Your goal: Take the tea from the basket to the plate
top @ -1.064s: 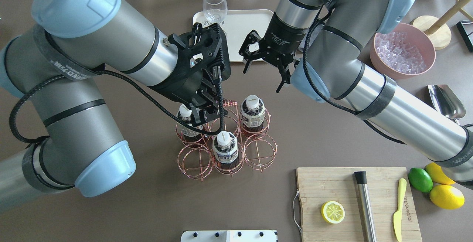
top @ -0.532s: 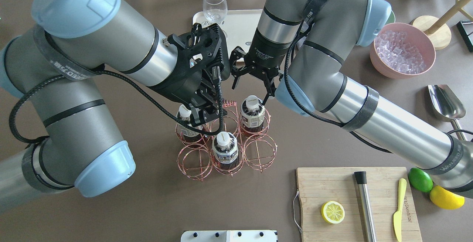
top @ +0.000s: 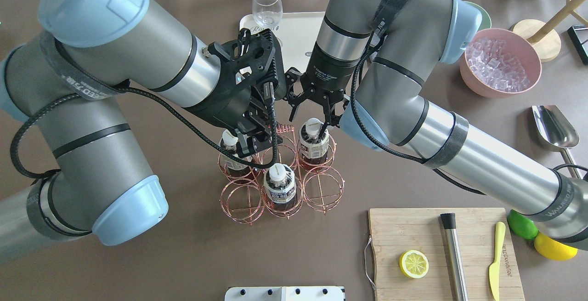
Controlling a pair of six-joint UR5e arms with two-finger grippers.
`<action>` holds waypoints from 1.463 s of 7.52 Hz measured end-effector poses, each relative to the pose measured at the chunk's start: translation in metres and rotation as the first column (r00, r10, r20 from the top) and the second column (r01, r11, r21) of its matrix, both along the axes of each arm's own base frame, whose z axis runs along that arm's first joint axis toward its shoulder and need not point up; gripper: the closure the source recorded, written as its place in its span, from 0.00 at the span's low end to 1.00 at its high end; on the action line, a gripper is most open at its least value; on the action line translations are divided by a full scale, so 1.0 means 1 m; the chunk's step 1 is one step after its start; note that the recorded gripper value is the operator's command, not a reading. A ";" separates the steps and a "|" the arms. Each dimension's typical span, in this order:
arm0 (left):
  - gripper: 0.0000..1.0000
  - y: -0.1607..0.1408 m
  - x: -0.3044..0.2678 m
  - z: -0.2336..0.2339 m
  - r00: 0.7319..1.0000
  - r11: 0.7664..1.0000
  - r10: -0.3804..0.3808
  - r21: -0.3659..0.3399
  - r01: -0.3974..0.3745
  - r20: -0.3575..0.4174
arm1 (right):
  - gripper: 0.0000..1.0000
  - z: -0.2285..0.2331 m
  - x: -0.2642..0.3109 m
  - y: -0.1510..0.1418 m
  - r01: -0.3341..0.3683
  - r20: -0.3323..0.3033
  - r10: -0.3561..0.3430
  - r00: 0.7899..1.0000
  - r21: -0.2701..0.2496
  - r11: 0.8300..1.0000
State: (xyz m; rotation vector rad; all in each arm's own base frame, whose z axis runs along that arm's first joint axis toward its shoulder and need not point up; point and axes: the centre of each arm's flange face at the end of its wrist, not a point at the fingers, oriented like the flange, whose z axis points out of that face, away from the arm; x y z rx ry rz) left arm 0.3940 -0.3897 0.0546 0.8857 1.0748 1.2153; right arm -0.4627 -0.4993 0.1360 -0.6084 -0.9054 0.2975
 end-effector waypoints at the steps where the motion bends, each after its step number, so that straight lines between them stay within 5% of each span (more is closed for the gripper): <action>1: 1.00 0.000 0.000 0.000 1.000 1.000 0.000 0.000 0.000 0.000 | 1.00 0.001 0.001 0.000 0.001 0.000 -0.001 1.000 -0.002 1.000; 5: 1.00 0.001 0.001 -0.001 1.000 1.000 0.002 0.001 -0.002 -0.001 | 1.00 -0.003 0.016 -0.003 -0.009 0.018 0.009 1.000 -0.004 1.000; 8: 1.00 0.001 0.000 0.000 1.000 1.000 0.003 0.000 -0.003 -0.001 | 1.00 -0.027 0.096 -0.018 -0.062 0.074 0.066 0.995 -0.059 0.996; 11: 1.00 0.001 -0.001 0.000 1.000 1.000 0.001 0.000 -0.001 -0.001 | 1.00 -0.042 0.187 -0.034 -0.133 0.163 0.137 0.977 -0.035 0.990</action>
